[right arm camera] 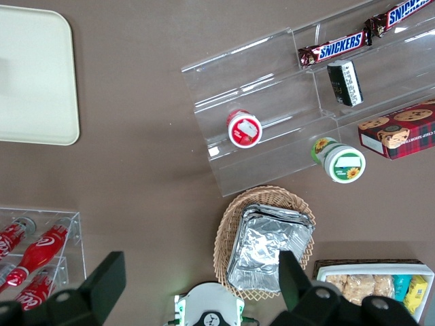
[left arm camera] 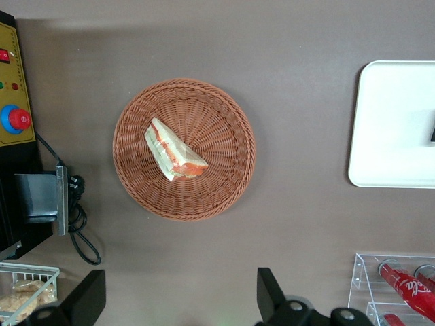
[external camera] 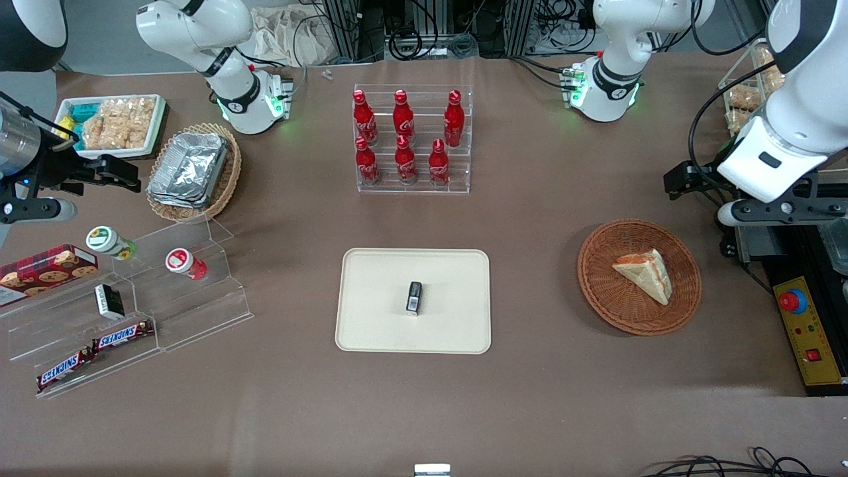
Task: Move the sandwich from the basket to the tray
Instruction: 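Move the left gripper over the sandwich in the wicker basket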
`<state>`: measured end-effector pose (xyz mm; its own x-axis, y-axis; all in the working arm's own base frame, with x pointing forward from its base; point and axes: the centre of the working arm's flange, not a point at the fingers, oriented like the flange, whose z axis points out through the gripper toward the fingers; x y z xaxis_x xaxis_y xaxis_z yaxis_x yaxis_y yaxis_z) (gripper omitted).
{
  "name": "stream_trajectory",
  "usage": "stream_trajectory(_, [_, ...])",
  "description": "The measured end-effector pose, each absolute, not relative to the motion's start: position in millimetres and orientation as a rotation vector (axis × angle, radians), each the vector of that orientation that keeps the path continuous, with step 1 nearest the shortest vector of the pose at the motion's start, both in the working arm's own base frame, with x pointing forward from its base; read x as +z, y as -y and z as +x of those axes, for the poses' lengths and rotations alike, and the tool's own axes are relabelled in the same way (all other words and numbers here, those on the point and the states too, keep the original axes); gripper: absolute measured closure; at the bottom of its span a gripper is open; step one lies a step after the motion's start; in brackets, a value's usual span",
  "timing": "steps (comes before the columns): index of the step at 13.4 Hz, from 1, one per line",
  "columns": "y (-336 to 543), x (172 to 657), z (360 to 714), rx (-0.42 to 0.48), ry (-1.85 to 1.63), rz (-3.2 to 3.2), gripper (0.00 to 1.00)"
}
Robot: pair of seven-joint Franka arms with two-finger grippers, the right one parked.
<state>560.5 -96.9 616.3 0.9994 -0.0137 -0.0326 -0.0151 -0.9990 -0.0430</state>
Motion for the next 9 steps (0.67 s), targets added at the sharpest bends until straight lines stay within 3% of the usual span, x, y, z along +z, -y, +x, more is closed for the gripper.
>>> stream_trajectory(5, [88.4,604.3,559.7,0.127,0.173,-3.074,0.0])
stream_trajectory(9, [81.9,542.8,575.5,0.242,0.427,-3.015,0.0])
